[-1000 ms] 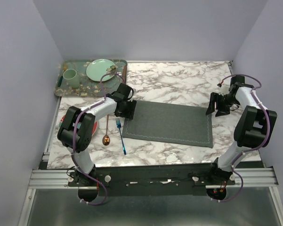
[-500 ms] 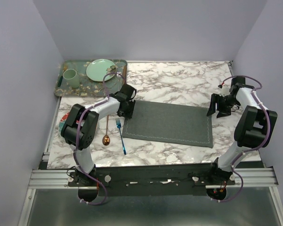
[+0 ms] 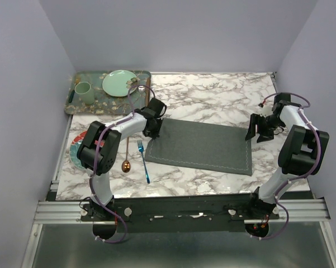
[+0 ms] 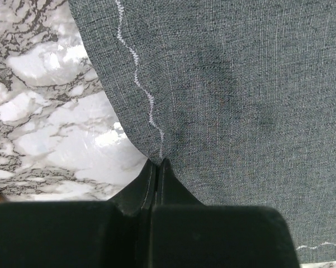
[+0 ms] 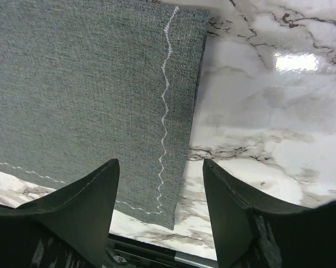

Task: Fold the napkin into a case and place the utensils inside
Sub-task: Pick up the rectangle-folded napkin at the center of the board, then fold the rectangle-folded napkin at the center of the board.

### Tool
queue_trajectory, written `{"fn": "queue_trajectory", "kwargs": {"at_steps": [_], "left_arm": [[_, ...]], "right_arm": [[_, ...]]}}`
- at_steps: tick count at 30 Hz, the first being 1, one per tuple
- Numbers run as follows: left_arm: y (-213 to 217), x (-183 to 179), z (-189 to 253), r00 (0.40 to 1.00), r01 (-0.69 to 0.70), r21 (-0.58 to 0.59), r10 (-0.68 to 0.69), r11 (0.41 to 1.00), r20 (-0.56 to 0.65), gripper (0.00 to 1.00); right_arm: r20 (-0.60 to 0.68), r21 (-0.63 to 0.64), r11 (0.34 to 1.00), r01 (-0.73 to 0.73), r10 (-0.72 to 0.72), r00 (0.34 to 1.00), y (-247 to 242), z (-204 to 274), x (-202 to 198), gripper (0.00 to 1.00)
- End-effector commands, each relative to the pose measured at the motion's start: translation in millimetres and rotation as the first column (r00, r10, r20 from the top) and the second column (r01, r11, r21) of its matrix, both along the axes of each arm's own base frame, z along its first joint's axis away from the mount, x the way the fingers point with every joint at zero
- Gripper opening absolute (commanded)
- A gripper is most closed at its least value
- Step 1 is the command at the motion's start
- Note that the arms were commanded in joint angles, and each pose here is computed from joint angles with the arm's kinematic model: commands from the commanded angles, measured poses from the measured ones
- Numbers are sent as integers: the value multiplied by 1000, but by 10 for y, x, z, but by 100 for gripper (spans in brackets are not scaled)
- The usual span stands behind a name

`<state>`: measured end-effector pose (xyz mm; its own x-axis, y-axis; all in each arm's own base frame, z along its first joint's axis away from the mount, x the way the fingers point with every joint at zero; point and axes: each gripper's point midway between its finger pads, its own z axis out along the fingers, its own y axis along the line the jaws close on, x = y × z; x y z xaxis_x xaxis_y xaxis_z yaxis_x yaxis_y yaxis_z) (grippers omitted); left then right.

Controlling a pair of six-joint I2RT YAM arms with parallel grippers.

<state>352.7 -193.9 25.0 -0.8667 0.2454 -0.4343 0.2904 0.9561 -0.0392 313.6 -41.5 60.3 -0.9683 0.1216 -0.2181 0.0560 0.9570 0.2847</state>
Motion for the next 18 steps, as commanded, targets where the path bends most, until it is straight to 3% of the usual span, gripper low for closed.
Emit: {"fn": "queue_trajectory", "kwargs": {"at_steps": [1, 9, 18], "left_arm": [[-4, -31, 302, 999, 47, -21, -47, 999, 23, 0], [-571, -101, 808, 987, 163, -266, -156, 950, 45, 0], [-1481, -247, 899, 963, 248, -437, -268, 865, 17, 0]], "right_arm": [[-19, 1, 1000, -6, 6, 1000, -12, -34, -80, 70], [-26, 20, 1000, 0, 0, 1000, 3, -47, -66, 69], [10, 115, 993, -24, 23, 1000, 125, 100, -42, 68]]}}
